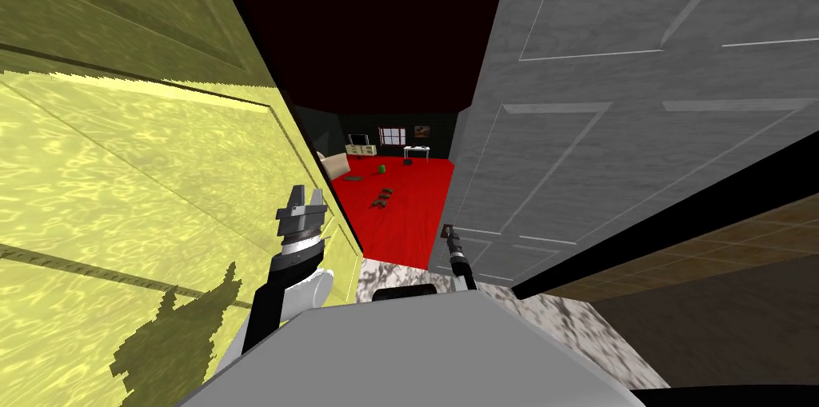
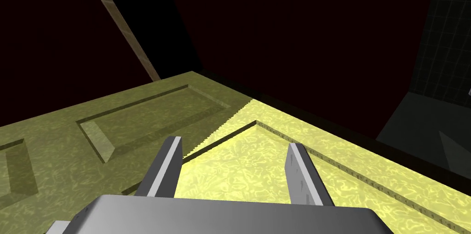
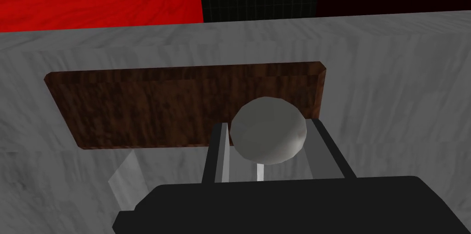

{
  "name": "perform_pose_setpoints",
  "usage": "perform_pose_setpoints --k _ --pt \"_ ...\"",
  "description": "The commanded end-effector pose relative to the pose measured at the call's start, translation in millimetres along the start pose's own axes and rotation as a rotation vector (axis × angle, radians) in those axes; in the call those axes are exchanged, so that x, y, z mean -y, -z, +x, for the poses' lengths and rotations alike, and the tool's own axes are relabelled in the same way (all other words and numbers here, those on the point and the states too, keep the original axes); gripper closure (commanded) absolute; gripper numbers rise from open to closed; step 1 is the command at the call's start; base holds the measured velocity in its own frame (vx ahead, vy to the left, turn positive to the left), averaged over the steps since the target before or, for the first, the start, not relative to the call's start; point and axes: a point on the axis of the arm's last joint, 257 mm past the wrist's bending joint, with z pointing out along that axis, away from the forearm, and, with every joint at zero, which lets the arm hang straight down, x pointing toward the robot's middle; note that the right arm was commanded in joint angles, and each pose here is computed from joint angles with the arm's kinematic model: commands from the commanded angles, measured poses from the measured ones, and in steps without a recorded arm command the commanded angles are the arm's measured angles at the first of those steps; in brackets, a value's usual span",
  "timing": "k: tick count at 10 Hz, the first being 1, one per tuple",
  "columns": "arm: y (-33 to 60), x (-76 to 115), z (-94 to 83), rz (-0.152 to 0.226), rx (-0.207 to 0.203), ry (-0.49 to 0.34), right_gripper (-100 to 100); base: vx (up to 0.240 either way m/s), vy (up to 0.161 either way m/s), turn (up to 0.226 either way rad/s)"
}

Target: Pull the door open

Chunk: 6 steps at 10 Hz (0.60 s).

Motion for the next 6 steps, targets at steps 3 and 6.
perform_pose_setpoints --k 3,6 --pt "1.1 -0.6 -2.7 -0.004 -0.024 -0.001 100 -0.161 -0.068 0.155" --pt "2.6 -0.9 -4.8 -0.006 -0.05 -0.004 100 -0.187 -0.017 0.141"
